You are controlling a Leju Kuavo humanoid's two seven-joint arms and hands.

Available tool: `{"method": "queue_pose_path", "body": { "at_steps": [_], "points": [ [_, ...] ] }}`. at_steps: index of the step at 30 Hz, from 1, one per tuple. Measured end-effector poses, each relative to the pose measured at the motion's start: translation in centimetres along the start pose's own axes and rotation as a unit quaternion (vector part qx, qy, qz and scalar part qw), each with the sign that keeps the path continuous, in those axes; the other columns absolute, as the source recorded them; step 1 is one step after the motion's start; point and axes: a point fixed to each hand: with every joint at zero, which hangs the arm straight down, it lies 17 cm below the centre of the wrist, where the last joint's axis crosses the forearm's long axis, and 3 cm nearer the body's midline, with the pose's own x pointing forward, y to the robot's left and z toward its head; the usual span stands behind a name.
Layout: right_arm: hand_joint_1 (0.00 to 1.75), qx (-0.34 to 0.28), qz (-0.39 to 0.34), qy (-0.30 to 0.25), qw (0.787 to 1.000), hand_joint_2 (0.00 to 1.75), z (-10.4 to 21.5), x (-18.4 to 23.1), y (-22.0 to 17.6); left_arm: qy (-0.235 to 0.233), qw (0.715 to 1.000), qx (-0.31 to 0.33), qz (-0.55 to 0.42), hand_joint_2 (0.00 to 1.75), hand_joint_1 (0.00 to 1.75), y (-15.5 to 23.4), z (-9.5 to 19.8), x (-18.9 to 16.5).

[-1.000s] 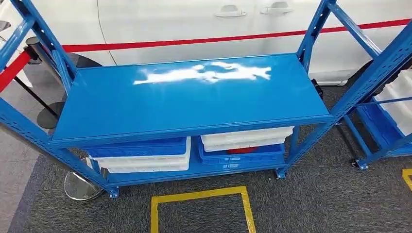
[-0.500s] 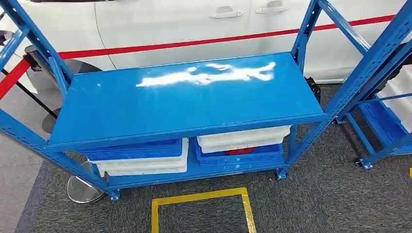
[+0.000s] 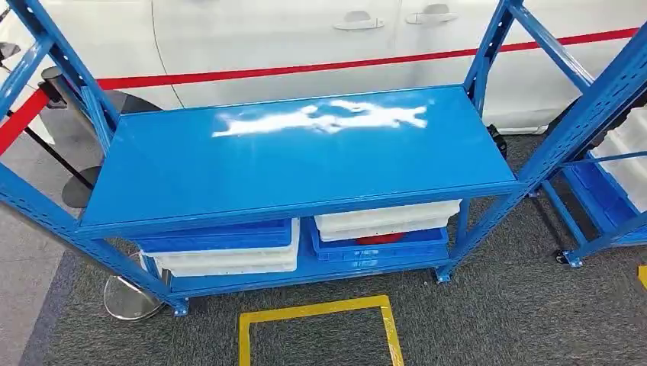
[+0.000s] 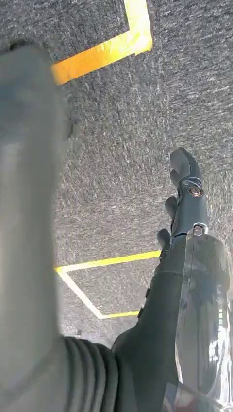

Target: Take the parts from the cabinet and place them on the table.

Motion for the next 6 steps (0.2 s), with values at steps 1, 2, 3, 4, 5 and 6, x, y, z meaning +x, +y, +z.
{"method": "queue_pose_path", "body": {
  "at_steps": [1,2,3,4,5,6],
  "points": [
    [0.0,0.0,0.0,-0.001,1.0,1.75,-0.01,0.04,-0.04,0.002,1.0,-0.002,0.001,1.75,0.0,-0.05,0.02,-0.1],
    [0.0,0.002,0.0,-0.002,1.0,1.75,-0.02,0.13,-0.03,0.005,1.0,-0.005,-0.001,1.75,0.0,-0.06,0.03,-0.25],
    [0.0,0.003,-0.001,-0.003,1.0,1.75,-0.02,0.19,-0.03,0.006,1.0,-0.008,-0.003,1.75,0.0,-0.11,0.05,-0.35],
    [0.0,0.005,-0.002,-0.005,1.0,1.75,-0.04,0.27,-0.06,0.008,1.0,-0.009,-0.006,1.75,0.0,0.04,0.0,-0.43],
    [0.0,0.005,-0.004,-0.005,1.0,1.75,-0.05,0.34,-0.09,0.01,1.0,-0.011,-0.007,1.75,0.0,0.06,-0.01,-0.49],
    [0.0,0.005,-0.005,-0.007,1.0,1.75,-0.08,0.44,-0.19,0.011,1.0,-0.013,-0.008,1.75,0.0,0.07,-0.05,-0.48]
  ]
}}
